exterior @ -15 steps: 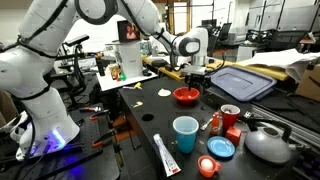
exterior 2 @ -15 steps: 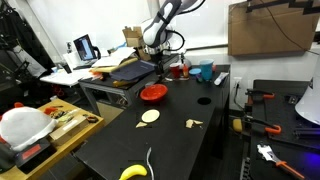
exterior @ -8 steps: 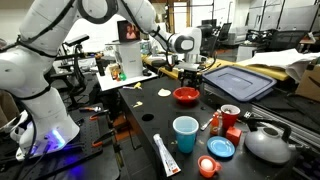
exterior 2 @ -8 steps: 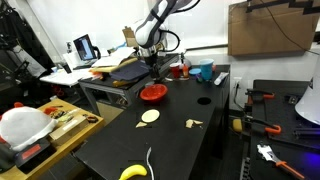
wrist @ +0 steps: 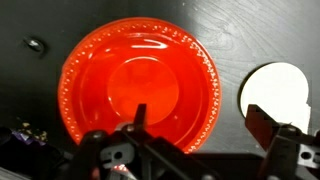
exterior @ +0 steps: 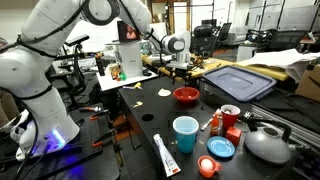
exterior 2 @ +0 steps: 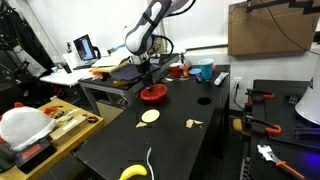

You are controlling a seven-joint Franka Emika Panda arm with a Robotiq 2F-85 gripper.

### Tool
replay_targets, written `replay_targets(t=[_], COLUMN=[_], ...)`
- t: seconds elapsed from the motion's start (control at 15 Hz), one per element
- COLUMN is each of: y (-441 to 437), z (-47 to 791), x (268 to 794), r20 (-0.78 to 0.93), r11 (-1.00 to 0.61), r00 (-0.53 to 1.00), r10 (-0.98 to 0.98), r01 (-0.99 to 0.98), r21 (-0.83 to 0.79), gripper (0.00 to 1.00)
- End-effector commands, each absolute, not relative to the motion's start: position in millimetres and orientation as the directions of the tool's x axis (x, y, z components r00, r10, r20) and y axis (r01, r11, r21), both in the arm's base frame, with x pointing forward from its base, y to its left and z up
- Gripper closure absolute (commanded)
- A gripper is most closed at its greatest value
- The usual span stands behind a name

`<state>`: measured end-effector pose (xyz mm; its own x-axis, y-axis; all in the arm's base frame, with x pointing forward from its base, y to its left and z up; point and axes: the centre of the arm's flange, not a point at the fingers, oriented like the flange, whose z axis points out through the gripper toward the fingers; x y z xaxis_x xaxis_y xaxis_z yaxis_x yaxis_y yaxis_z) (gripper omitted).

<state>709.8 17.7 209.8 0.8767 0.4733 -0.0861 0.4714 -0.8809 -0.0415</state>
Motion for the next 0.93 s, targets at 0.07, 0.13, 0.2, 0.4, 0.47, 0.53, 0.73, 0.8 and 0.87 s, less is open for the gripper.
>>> replay_targets(t=[0.07, 0.13, 0.2, 0.4, 0.47, 0.53, 0.73, 0.8, 0.87], y=[66.0, 78.0, 89.2, 118.7, 127.1, 134.7, 150.2, 153.0, 152.0], z=[204.2, 203.3, 201.3, 198.8, 198.8, 199.7, 202.7, 202.2, 202.0], x=[699.2, 697.2, 694.9, 688.4, 686.5, 684.3, 678.3, 677.1, 677.4], r20=[-0.120, -0.118, -0.120, -0.119, -0.122, -0.121, -0.129, -0.137, -0.149], r11=[-0.898, -0.902, -0.906, -0.920, -0.928, -0.934, -0.951, -0.955, -0.960], r00=[0.890, 0.894, 0.898, 0.913, 0.920, 0.926, 0.942, 0.945, 0.948], r10=[0.440, 0.432, 0.423, 0.391, 0.373, 0.357, 0.310, 0.296, 0.281], r01=[0.437, 0.429, 0.421, 0.389, 0.372, 0.356, 0.308, 0.294, 0.277], r21=[-0.050, -0.049, -0.047, -0.041, -0.034, -0.030, -0.030, -0.034, -0.048], gripper=[0.00, 0.00, 0.00, 0.00, 0.00, 0.00, 0.00, 0.00, 0.00])
